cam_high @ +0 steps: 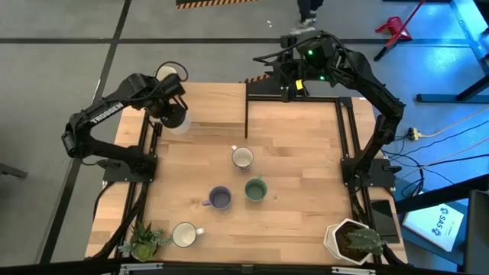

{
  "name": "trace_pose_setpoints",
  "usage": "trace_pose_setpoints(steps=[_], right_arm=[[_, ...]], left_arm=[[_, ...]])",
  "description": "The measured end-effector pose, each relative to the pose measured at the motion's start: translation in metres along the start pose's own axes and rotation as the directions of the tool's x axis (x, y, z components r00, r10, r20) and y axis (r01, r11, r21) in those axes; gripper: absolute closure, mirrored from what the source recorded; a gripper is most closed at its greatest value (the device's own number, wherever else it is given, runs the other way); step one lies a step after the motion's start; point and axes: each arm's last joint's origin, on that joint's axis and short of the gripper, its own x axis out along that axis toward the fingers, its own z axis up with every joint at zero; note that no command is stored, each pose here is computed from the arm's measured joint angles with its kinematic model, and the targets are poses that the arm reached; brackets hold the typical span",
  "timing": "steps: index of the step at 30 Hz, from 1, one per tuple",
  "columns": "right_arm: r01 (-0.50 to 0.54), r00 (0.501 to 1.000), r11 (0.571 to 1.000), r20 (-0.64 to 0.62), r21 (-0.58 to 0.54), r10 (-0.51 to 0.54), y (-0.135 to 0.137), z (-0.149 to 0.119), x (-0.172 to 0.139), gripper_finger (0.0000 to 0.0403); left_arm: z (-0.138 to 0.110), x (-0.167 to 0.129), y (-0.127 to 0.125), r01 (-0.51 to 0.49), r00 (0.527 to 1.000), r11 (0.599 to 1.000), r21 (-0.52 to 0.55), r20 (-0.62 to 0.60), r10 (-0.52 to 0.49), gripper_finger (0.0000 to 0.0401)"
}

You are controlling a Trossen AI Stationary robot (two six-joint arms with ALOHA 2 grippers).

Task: Place coffee mugs
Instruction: Put the white cup on the shelf aligned with the other yellow cup

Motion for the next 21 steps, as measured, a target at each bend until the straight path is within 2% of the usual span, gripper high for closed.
trace_pose_setpoints(steps=[14, 21], right_arm=[[0.000, 1.000, 1.000, 0.000, 0.000, 0.000, 0.000, 0.000, 0.000, 0.0317], [0.000, 1.000, 1.000, 0.000, 0.000, 0.000, 0.000, 0.000, 0.000, 0.0317]], left_arm=[[0.001, 0.001, 0.001, 0.006, 1.000, 0.999, 0.043, -0.006, -0.006, 0.0386], [-0.002, 0.016, -0.002, -0.013, 0.999, 0.997, 0.074, -0.043, 0.016, 0.0386]])
